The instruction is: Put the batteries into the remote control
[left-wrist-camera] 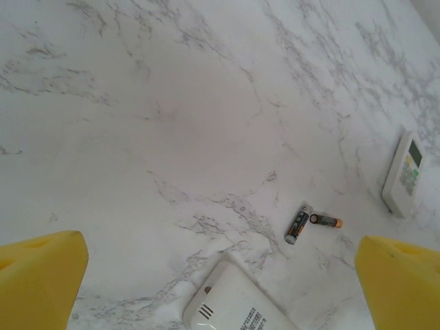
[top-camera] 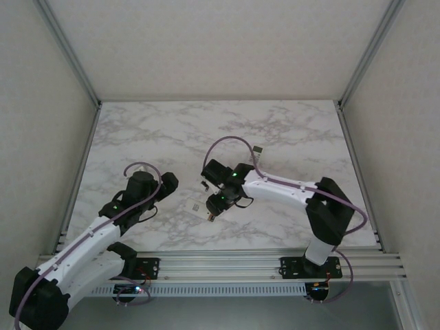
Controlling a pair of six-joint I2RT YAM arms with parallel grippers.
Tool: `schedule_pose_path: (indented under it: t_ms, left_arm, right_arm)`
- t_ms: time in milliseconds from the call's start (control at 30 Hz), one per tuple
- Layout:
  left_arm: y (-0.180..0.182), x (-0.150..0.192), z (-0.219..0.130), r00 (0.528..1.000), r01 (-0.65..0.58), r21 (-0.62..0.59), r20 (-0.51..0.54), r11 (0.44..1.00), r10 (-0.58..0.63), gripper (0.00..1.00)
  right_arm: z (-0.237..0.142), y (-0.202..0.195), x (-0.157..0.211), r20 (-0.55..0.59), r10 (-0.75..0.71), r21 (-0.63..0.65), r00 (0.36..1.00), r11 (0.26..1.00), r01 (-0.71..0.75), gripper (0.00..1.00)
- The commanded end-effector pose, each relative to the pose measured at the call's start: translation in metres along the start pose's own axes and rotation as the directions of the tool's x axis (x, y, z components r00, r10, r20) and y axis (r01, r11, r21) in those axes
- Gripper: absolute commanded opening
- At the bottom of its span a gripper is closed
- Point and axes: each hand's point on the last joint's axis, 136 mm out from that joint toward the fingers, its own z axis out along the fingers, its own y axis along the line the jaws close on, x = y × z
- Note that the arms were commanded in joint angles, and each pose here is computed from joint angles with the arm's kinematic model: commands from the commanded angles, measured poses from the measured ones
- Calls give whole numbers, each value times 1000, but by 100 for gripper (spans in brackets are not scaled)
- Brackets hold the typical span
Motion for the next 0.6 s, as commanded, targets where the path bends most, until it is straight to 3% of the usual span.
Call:
schedule_pose_path:
  t_ms: [0,567]
  left_arm:
    - [5,1,-5,1000,28,-5,-4,1000,-28,100]
    - [11,9,2,999,24,-16,-30,1000,-25,100]
  right_arm:
    - [9,4,-3,-37,-82,23,996,996,83,54]
    - [44,20,4,-140,-182,41,973,981,190,58]
